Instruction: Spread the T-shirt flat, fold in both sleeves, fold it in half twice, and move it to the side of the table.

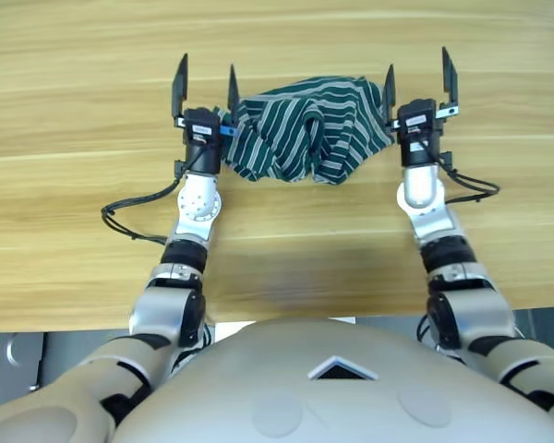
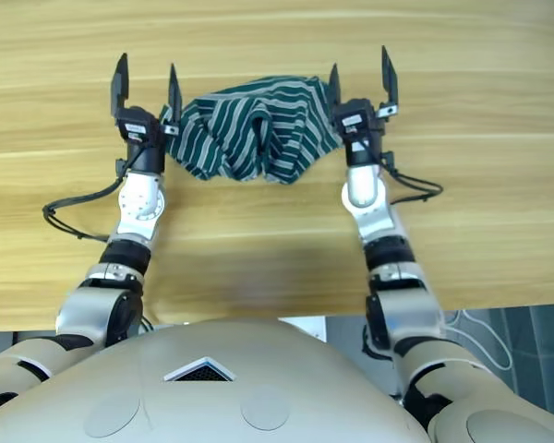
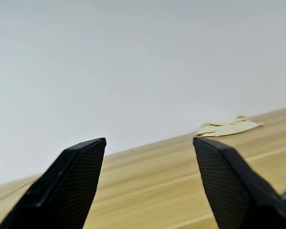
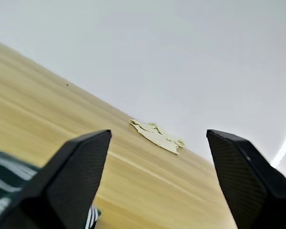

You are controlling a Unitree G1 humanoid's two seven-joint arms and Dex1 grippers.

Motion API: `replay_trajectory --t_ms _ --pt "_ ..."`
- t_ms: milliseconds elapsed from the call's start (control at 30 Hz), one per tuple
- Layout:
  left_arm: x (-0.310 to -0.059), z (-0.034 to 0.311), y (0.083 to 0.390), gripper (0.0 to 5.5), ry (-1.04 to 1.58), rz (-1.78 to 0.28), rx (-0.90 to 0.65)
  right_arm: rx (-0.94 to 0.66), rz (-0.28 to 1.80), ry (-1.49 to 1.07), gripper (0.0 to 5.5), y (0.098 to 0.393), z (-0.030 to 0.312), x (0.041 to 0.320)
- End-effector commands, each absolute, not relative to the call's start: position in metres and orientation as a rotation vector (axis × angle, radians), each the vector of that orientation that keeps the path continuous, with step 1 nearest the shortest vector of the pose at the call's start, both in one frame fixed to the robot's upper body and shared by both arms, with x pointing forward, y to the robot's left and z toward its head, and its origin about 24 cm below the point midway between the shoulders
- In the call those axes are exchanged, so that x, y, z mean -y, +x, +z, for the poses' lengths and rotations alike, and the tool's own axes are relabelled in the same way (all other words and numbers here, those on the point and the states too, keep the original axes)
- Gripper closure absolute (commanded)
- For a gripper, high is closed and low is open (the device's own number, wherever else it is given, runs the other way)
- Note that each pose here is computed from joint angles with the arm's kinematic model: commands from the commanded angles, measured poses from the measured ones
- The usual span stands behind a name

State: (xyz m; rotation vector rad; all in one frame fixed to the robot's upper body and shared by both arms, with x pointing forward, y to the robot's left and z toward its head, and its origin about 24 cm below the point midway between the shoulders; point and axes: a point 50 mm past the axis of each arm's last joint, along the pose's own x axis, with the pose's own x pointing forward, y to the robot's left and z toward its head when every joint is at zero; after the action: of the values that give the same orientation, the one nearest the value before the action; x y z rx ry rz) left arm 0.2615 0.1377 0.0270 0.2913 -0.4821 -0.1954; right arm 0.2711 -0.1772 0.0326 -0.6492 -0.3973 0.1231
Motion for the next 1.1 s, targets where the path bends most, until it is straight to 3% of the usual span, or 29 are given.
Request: replay_trajectory --t_ms 33,133,267,767,1100 --pt "-0.150 0.028 0.223 2.09 0.547 -0.531 0.494 0.374 0.526 -0.944 1.82 0.214 0.031 0.191" --pt "-0.155 0.037 0.203 2.09 0.715 -0.757 0.470 0.283 0.792 -1.086 1.82 0.183 0.032 0.193" --pt "-0.156 0.037 0.192 2.09 0.834 -0.898 0.382 0.171 0.953 -1.176 1.82 0.175 0.023 0.193" --pt "-0.155 0.016 0.194 2.09 1.008 -0.914 0.255 0.068 0.942 -1.361 1.82 0.226 -0.022 0.184" --pt "-0.154 0.019 0.195 2.13 0.989 -0.915 0.277 0.053 0.980 -1.333 1.96 0.213 -0.029 0.187"
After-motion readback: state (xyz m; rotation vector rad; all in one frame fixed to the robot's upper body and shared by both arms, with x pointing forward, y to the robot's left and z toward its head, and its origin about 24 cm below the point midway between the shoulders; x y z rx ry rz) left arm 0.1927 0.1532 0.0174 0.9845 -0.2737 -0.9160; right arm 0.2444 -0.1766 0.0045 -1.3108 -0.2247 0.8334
